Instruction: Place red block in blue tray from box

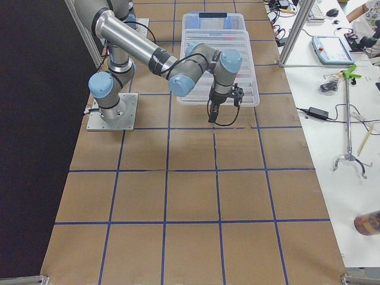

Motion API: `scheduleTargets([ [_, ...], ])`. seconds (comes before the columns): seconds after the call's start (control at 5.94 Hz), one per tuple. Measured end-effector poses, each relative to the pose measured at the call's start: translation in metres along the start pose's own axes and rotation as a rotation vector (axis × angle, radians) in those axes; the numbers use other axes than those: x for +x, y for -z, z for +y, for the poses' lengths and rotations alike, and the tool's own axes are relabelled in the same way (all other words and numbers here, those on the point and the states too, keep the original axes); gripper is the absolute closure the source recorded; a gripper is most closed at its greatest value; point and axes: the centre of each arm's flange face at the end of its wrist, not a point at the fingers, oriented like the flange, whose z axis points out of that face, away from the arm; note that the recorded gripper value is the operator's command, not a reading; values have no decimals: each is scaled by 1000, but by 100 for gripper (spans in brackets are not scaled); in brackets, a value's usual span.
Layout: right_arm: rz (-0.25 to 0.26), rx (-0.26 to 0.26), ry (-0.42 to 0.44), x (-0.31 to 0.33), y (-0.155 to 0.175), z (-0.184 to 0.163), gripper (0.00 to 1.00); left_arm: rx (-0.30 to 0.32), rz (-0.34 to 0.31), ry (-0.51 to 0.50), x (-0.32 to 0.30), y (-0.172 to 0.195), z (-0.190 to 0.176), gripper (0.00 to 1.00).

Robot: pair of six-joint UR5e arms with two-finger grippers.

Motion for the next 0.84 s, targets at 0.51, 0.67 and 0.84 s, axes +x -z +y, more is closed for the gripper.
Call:
scheduleTargets([
  [0.51, 4, -7, -26, -45, -3, 17, 0, 107, -80, 534, 19, 19, -58, 3],
  [0.67, 7, -8, -26, -63, -4, 19, 0, 146, -113, 741, 26, 30, -78, 3],
  [0.84, -1, -6, -25, -78, -4, 20, 0, 176, -127, 909, 32, 38, -96, 2],
])
